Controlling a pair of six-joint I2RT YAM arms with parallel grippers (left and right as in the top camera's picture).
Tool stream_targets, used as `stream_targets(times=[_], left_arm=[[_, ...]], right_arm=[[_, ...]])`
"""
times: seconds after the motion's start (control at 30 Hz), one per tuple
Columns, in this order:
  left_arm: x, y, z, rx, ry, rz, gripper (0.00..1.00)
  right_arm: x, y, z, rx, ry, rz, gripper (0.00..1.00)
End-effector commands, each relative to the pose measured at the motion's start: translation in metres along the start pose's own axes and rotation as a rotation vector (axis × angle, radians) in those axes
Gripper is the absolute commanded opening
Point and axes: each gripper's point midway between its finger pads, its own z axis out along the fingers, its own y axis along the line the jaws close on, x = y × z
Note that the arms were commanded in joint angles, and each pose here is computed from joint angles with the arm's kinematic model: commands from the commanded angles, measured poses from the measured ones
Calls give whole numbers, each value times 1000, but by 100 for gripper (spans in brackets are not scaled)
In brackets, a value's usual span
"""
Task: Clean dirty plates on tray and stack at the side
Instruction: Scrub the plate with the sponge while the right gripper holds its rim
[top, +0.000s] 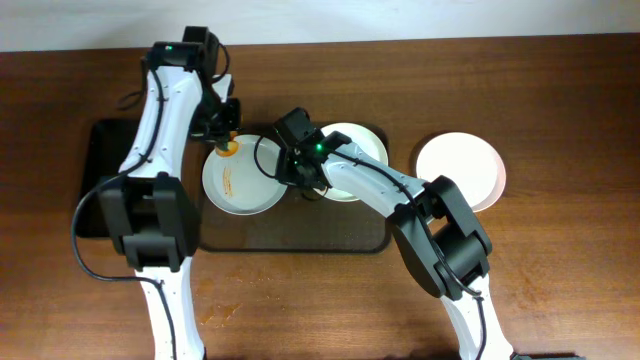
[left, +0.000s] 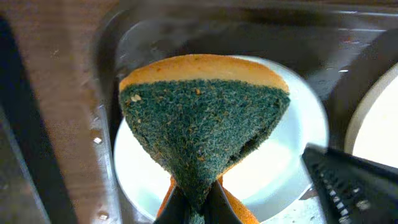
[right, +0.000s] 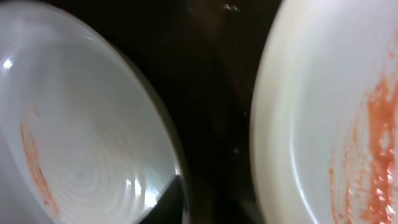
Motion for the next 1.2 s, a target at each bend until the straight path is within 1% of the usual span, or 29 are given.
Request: stream_targets(times=[0.0,0.13,0.2,0.27,0.47,0.67,0.73,0.83,0.87,0.93,1.0,1.1,1.13,1.17], left_arm=[[2,14,0,-6,14,-58,1],[4,14,0,-7,24,-59,1],[8,15,1,-9,40,-69,1],[11,14,7,-11,65,-66,1],[19,16,56,-28,111,-42,1],[36,9,94,-23,147,54,1],[48,3,113,-23,168,91,1],[63,-3,123,-24,207,112,1],[66,-8,125,-13,214,135,1],[70,-39,125,139,213,289,1],[71,-60,123,236,198,369,1],[61,-61,125,229,155,378,1],[55,-56,126,202,138,349,1],[48,-45,129,135,119,279,1]], right_arm=[[-9,-3,7,4,-32,0,6],[-5,-8,7,22,-15,3,4],[2,-17,6,39,33,24,5],[0,-20,4,13,63,46,4],[-3,-24,2,-4,84,56,4],[-6,-22,3,-16,77,39,4],[-5,-21,3,-20,80,38,4],[-4,-20,3,-23,83,30,4],[-4,-20,3,-24,83,30,4],[-4,-19,2,-27,85,30,4],[-4,-18,3,-30,83,27,4],[-2,-16,3,-32,83,20,4],[-3,-16,3,-32,83,20,4],[-3,-16,3,-32,83,20,4]])
